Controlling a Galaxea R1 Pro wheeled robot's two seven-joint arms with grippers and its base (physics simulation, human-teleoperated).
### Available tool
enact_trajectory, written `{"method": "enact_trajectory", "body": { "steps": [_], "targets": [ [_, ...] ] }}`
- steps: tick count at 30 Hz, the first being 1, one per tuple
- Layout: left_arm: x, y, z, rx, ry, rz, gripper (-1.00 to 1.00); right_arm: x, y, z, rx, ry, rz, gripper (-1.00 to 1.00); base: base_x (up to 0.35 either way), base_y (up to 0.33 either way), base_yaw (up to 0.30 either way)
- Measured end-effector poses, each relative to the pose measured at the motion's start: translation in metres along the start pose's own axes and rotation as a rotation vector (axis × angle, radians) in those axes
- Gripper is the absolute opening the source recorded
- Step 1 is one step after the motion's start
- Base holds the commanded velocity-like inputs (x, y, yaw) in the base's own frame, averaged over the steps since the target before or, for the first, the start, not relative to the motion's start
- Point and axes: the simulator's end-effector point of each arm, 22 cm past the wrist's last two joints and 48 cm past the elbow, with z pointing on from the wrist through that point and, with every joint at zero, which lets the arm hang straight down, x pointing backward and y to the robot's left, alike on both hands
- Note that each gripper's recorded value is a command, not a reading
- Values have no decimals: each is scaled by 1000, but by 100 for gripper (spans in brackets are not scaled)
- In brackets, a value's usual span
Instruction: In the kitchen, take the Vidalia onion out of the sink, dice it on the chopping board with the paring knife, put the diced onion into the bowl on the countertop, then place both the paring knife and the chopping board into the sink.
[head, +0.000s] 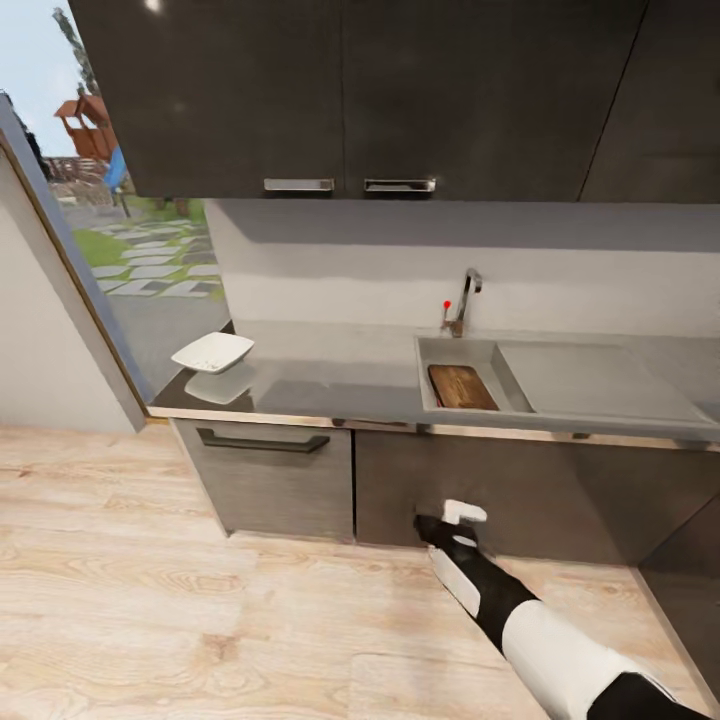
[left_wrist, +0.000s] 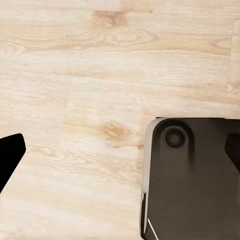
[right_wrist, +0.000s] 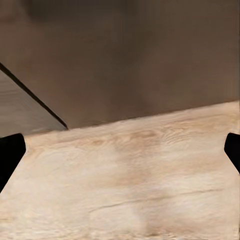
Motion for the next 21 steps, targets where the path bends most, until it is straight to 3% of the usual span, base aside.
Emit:
{"method": "enact_trajectory", "body": {
  "steps": [3,5,7,8,10,12,14,19,21],
  "targets": [
    [0,0,0,-1,0,0,100,82,-32,8,-66,60,-63,100,-1,0,0],
    [0,0,0,-2,0,-1,100,133,-46,-2,-109,109,-78,100,0,0,0],
    [0,2,0,-4,1,0,100,218,-71,-30,-113,212,-94,100,0,0,0],
    [0,4,0,-6,1,2,100,242,-78,-40,-112,240,-98,100,0,0,0],
    [0,7,1,-10,-1,5,100,314,-100,-77,-98,332,-103,100,0,0,0],
    [0,8,1,-12,-1,5,100,359,-116,-106,-84,394,-106,100,0,0,0],
    [-1,11,1,-17,-2,5,100,417,-138,-149,-61,483,-111,100,0,0,0],
    [-1,13,2,-20,-2,7,100,457,-180,-184,29,586,-136,100,0,0,0],
    [1,13,1,-19,2,9,100,475,-203,-201,114,692,-164,100,0,0,0]
  ]
}}
